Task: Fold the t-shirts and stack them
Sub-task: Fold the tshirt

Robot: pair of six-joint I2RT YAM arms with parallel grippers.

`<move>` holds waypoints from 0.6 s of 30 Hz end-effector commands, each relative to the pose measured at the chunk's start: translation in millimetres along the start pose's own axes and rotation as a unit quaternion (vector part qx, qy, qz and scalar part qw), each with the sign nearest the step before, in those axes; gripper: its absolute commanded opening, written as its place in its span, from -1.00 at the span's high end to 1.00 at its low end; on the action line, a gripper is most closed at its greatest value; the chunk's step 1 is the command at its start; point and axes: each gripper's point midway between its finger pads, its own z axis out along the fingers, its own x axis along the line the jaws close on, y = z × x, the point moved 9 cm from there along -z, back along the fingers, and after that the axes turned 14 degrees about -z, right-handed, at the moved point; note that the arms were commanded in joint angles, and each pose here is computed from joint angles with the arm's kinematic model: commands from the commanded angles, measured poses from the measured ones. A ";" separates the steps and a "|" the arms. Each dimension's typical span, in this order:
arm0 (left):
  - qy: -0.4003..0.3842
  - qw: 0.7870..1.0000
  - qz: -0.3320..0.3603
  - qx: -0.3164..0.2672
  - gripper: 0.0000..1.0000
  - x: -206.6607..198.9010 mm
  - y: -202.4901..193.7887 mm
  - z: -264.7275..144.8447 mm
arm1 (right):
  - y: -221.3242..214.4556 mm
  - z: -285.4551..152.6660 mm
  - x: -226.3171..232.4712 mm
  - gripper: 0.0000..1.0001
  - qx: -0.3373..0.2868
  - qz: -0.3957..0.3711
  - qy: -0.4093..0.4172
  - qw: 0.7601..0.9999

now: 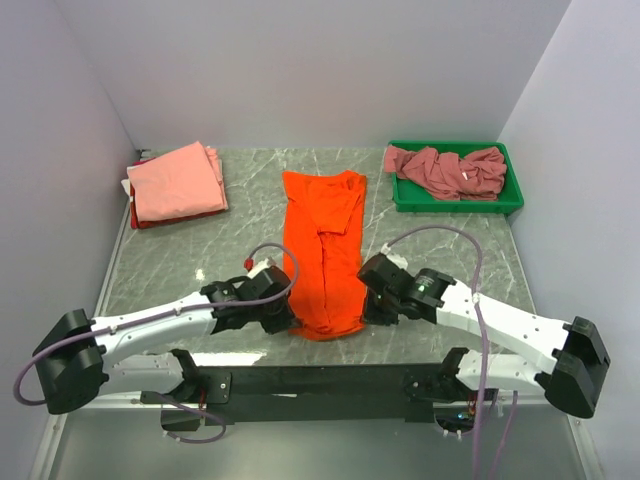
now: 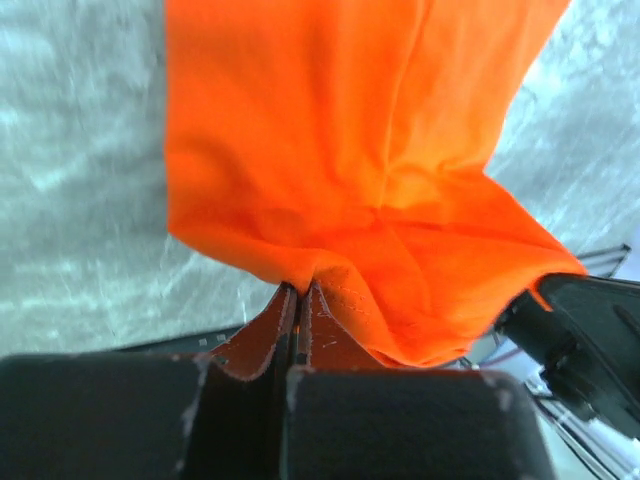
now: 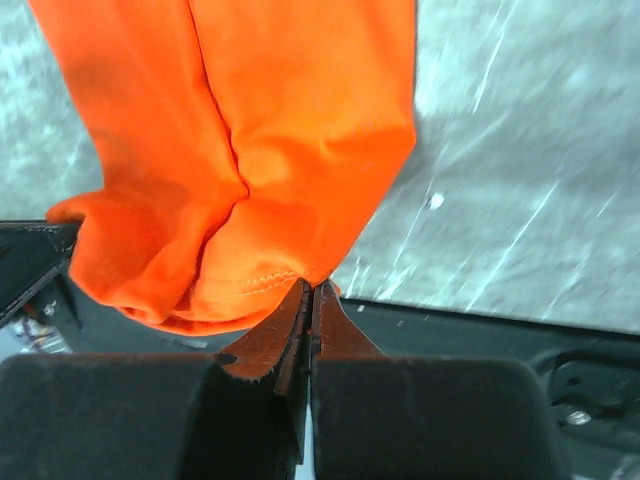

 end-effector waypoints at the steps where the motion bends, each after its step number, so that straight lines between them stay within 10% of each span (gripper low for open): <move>1: -0.035 0.999 0.013 -0.023 0.99 -25.4 13.6 1.2 | 28.5 -4.0 0.2 1.00 -0.036 -0.038 -0.009 0.999; 18: -0.046 0.997 0.050 -0.042 0.99 -80.0 147.6 44.5 | 158.9 48.4 -1.1 1.00 -0.032 -0.035 -0.060 0.997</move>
